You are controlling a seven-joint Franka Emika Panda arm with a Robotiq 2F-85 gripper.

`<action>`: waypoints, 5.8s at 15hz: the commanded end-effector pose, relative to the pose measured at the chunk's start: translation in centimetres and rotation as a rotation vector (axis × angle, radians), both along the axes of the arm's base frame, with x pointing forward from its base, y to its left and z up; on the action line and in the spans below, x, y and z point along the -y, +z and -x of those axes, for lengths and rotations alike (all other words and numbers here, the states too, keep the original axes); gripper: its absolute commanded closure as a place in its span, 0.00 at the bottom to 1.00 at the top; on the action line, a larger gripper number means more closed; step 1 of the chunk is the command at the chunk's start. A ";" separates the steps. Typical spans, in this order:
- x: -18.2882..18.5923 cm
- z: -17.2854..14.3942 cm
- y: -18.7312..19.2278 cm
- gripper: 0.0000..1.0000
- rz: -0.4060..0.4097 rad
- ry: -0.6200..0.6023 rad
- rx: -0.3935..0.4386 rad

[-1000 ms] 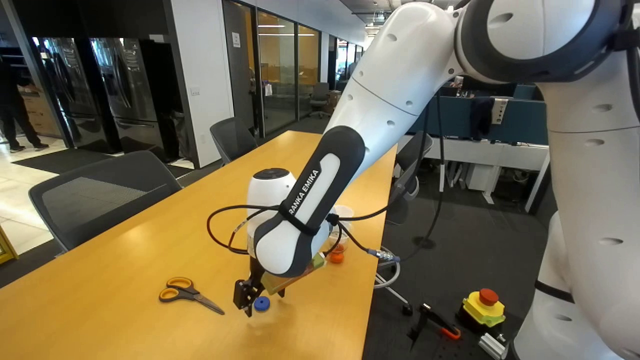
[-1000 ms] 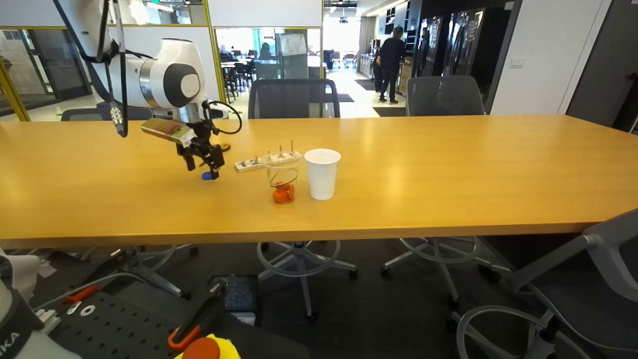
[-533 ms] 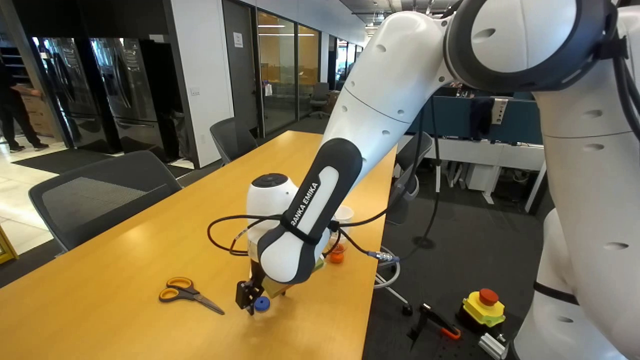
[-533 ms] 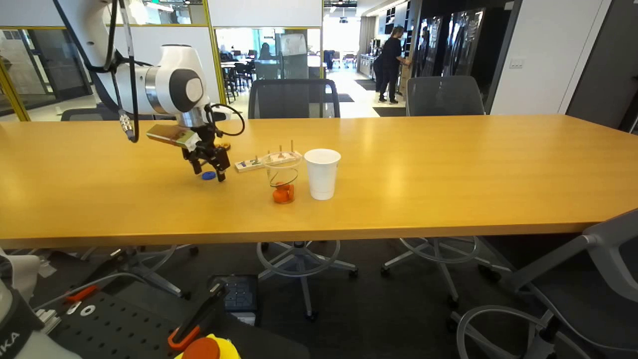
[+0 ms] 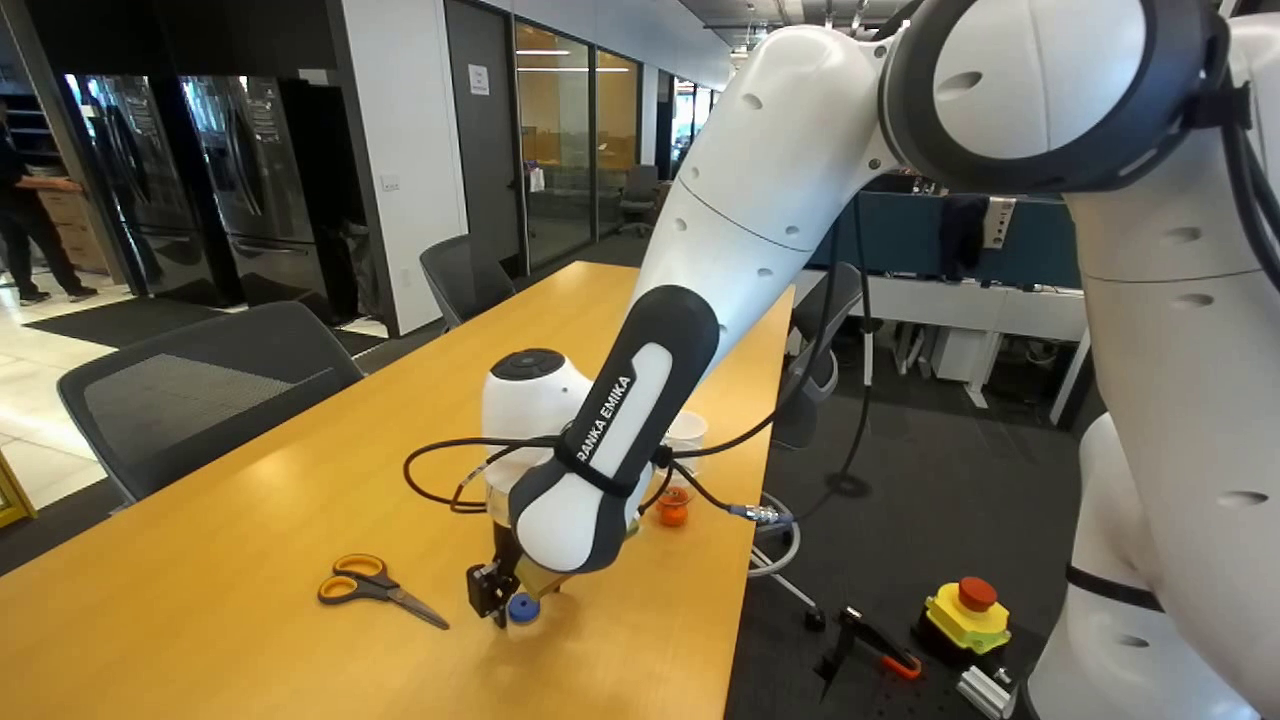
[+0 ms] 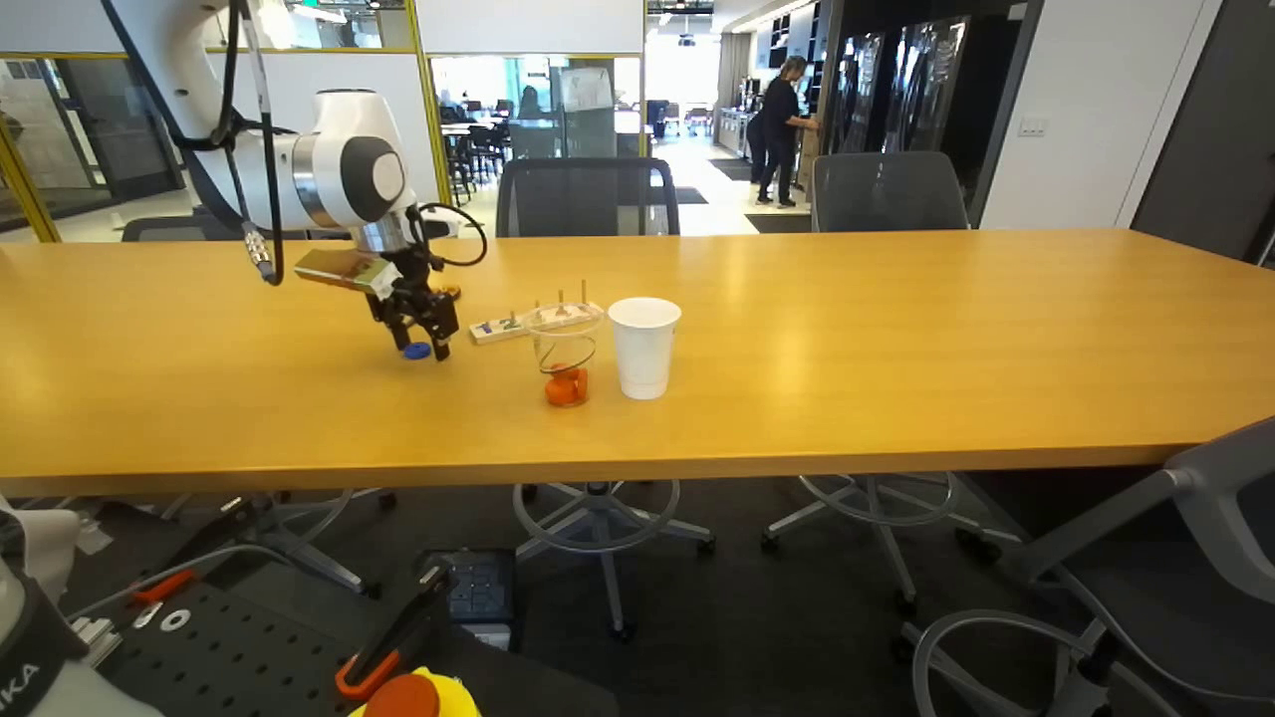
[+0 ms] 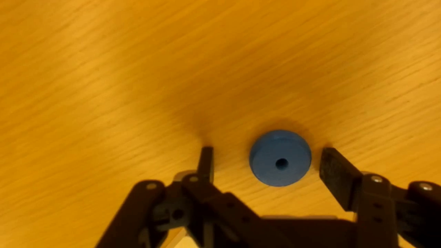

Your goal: Put the orange rings on the clear cup

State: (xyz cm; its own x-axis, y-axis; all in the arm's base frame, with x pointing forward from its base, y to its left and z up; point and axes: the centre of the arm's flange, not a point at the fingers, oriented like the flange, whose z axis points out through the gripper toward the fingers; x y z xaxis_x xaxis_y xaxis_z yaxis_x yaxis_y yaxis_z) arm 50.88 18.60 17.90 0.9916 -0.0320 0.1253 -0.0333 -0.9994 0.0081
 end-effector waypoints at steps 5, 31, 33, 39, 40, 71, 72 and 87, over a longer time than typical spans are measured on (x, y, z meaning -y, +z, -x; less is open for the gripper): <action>-1.1 -1.2 0.9 0.79 0.062 -0.021 -0.033; 31.3 -10.6 17.0 0.81 -0.055 -0.624 -0.008; 32.4 -10.2 17.1 0.81 -0.048 -0.652 -0.047; 34.1 -9.0 15.7 0.81 -0.043 -0.697 -0.142; 34.2 -8.9 15.5 0.81 -0.043 -0.702 -0.154; 27.2 17.9 26.7 0.00 -0.102 -0.480 -0.211; 26.7 19.4 26.8 0.00 -0.104 -0.460 -0.175; 26.5 27.4 30.3 0.00 -0.148 -0.347 -0.114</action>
State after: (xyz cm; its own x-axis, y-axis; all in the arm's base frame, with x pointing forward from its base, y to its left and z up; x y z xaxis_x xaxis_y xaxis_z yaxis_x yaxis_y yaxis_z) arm 25.02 -7.18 47.88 0.9308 -0.3651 -0.0200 -0.3652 -0.9259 -0.0961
